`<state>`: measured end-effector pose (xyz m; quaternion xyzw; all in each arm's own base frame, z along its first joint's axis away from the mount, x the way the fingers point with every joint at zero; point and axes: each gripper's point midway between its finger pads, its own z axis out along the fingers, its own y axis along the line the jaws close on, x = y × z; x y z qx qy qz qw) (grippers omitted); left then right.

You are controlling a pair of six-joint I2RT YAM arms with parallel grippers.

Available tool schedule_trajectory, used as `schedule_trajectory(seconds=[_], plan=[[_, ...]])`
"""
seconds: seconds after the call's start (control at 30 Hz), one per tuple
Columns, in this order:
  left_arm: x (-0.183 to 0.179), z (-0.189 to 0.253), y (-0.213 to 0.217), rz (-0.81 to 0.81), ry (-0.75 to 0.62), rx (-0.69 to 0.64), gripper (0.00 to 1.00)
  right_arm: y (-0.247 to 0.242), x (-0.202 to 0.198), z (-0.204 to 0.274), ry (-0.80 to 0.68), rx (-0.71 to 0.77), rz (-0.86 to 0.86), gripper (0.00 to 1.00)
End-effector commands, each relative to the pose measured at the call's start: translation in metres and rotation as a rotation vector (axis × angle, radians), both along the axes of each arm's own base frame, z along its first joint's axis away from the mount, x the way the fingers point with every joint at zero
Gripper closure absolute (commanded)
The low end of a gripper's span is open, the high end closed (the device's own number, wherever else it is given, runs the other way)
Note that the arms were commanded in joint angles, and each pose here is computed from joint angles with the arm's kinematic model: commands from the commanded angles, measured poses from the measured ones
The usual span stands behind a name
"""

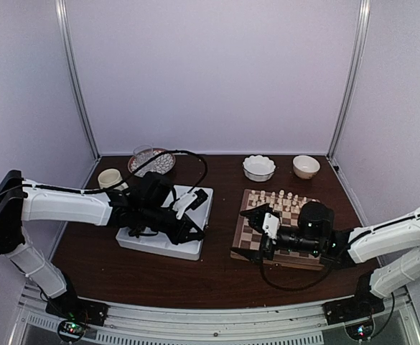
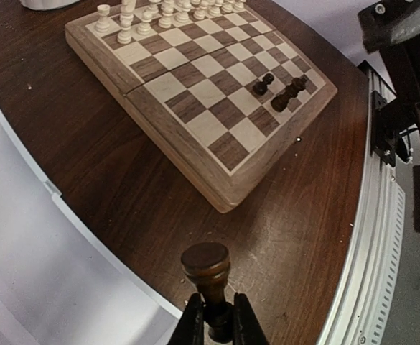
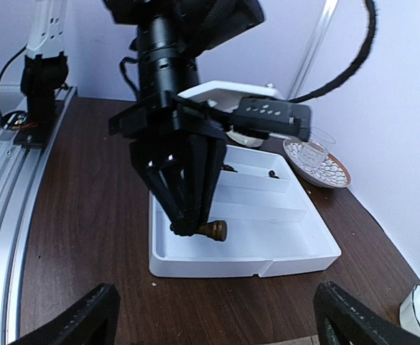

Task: Set up the chess pieces on the board
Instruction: Pass from the left arm to the right

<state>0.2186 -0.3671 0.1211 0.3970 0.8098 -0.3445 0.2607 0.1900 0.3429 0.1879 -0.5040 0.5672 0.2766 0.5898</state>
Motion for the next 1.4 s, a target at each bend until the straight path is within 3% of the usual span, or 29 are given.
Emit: schedule_trajectory(seconds=[0.0,0.27,0.6,0.87,1.17,1.37], plan=[[-0.012,0.022,-0.02,-0.104,-0.027,-0.076,1.0,0.012,-0.026,0.014,-0.188,0.013,0.165,0.01],[-0.02,0.016,-0.029,-0.159,0.033,-0.074,1.0,0.023,-0.023,-0.014,-0.32,-0.249,0.09,0.01],[-0.026,0.008,-0.036,-0.203,0.093,-0.064,0.99,0.036,-0.018,-0.042,-0.375,-0.484,0.043,0.35],[-0.032,0.007,-0.042,-0.231,0.14,-0.061,0.99,0.039,-0.001,-0.064,-0.424,-0.632,-0.048,0.37],[-0.036,0.001,-0.045,-0.249,0.181,-0.051,0.99,0.046,0.01,-0.078,-0.466,-0.696,-0.121,0.41],[-0.038,0.002,-0.046,-0.262,0.189,-0.05,0.99,0.052,0.008,-0.087,-0.499,-0.736,-0.122,0.63]])
